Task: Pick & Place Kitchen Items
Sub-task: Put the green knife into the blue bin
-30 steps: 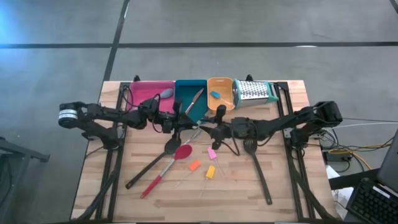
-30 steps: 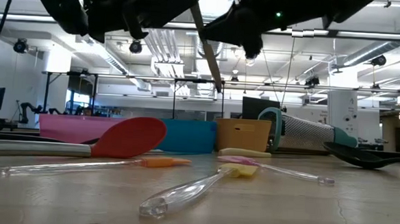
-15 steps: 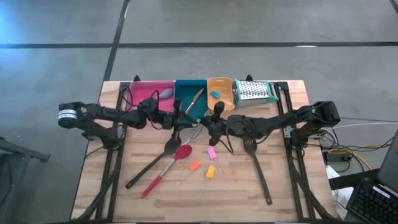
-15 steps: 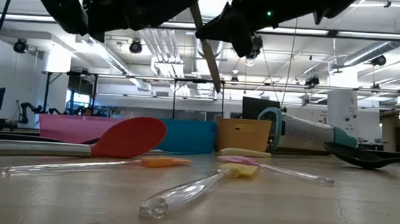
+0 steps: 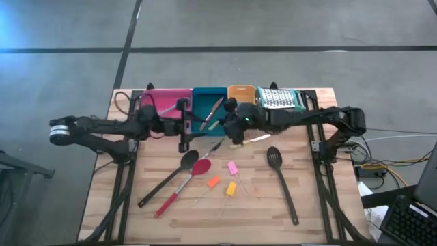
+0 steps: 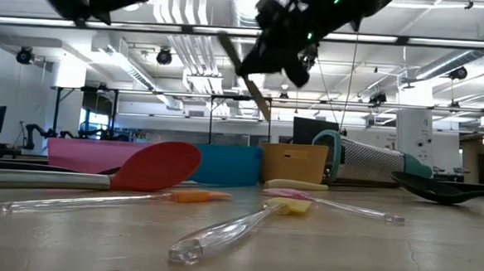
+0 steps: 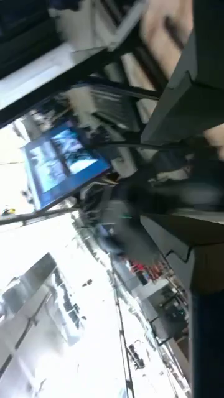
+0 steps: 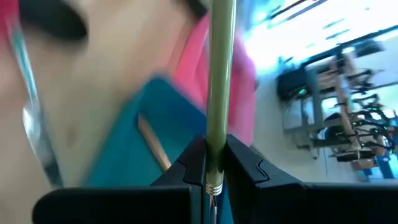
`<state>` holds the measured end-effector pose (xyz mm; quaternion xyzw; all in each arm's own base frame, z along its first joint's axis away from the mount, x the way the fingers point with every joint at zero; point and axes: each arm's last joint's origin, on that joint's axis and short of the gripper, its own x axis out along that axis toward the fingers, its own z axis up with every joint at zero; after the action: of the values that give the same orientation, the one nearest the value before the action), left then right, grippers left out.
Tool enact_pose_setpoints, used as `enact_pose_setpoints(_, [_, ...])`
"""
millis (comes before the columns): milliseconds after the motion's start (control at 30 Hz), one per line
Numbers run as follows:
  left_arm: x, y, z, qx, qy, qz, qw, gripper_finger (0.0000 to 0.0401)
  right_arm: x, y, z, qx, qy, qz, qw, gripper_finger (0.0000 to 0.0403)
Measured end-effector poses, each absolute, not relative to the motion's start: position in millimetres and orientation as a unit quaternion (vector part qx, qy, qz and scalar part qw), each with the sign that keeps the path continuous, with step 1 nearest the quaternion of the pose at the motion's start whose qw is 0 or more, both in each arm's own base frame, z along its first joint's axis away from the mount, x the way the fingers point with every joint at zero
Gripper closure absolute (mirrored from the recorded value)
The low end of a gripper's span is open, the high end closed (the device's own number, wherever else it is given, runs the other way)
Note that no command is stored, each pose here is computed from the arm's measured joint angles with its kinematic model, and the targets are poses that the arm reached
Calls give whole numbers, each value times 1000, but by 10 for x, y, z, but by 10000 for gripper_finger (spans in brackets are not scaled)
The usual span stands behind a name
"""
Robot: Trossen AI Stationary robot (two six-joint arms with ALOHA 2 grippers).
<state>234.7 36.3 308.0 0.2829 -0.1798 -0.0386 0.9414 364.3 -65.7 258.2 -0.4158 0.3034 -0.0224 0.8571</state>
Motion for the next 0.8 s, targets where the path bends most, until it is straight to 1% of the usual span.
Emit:
enact_pose_setpoints(67, [2268,348,3162,265,-196,-38,943,203,3726,-768,2499,-433,340,-6,835,380])
enact_pose_setpoints(167, [2148,325,3276,252,-221,-35,941,202,3876,-921,2391,-433,379,7,818,380])
enact_pose_setpoints(367, [1972,290,3422,243,-256,-32,935,202,4231,-1095,2271,-464,380,44,799,380])
enact_pose_setpoints(467, [1912,278,3466,231,-267,-34,935,202,4368,-1161,2198,-476,398,66,781,380])
enact_pose_setpoints(633, [1853,266,3507,210,-276,-39,937,202,4532,-1329,2047,-468,446,93,757,380])
enact_pose_setpoints(800, [1828,261,3517,200,-275,-42,939,201,4676,-1496,2006,-459,465,103,749,380])
